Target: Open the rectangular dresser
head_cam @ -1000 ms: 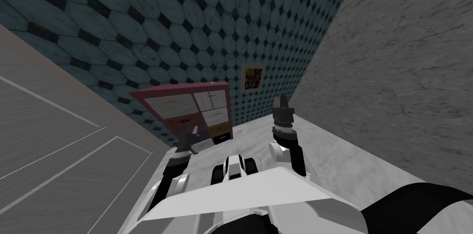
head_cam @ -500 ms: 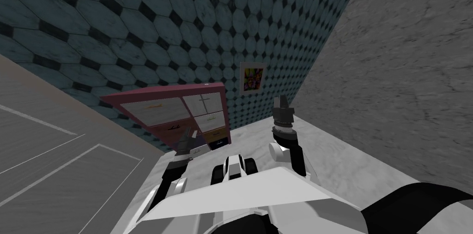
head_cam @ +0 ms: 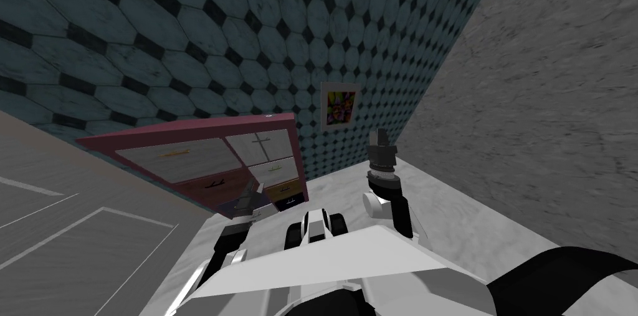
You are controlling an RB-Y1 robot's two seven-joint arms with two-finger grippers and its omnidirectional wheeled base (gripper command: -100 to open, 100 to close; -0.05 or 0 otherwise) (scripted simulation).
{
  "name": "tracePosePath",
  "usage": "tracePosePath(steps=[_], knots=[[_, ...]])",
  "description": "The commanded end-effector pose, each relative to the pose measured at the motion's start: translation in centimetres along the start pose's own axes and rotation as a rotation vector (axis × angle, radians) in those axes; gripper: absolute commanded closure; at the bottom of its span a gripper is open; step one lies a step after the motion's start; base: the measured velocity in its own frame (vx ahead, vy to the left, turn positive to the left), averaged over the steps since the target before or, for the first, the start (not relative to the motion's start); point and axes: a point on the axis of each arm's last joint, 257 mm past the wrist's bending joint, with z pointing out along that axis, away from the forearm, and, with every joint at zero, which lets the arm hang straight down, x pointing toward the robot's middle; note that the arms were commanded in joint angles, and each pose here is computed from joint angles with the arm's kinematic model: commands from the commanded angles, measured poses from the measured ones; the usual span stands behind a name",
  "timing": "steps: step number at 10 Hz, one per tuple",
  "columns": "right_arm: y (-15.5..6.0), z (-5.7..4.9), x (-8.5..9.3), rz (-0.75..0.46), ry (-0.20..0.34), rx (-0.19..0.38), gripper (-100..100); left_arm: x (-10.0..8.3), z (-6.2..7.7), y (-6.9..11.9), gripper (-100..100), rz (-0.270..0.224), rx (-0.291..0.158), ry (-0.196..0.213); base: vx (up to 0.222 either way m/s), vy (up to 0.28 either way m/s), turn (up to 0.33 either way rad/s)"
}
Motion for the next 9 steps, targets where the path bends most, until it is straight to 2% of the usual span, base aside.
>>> tracePosePath(steps=[1, 4, 5, 6, 7, 8, 9], knots=[[0.0, 0.0, 0.0, 0.0, 0.0, 0.0, 0, -1.7, -0.9, 1.9, -100, 0.003, -0.047, -0.006, 0.145, -0.097, 0.024], [0.0, 0.0, 0.0, 0.0, 0.0, 0.0, 0, -3.5, -2.3, 4.3, -100, -0.003, -0.103, -0.024, 0.144, -0.111, 0.023], [0.0, 0.0, 0.0, 0.0, 0.0, 0.0, 0, -3.2, -2.0, 3.8, -100, 0.001, -0.091, -0.019, 0.076, -0.07, 0.013], [0.0, 0.0, 0.0, 0.0, 0.0, 0.0, 0, -3.9, -1.6, 3.1, -100, 0.001, -0.093, -0.022, 0.084, -0.035, -0.024], [0.0, 0.0, 0.0, 0.0, 0.0, 0.0, 0, -3.5, -1.9, 3.4, -100, 0.001, -0.091, -0.02, 0.053, -0.019, -0.004], [0.0, 0.0, 0.0, 0.0, 0.0, 0.0, 0, -3.6, -1.8, 3.4, 100, 0.0, -0.092, -0.021, 0.009, -0.004, 0.001], [0.0, 0.0, 0.0, 0.0, 0.0, 0.0, 0, -3.5, -2.3, 3.0, 100, 0.001, -0.091, -0.014, -0.084, -0.026, 0.054]])
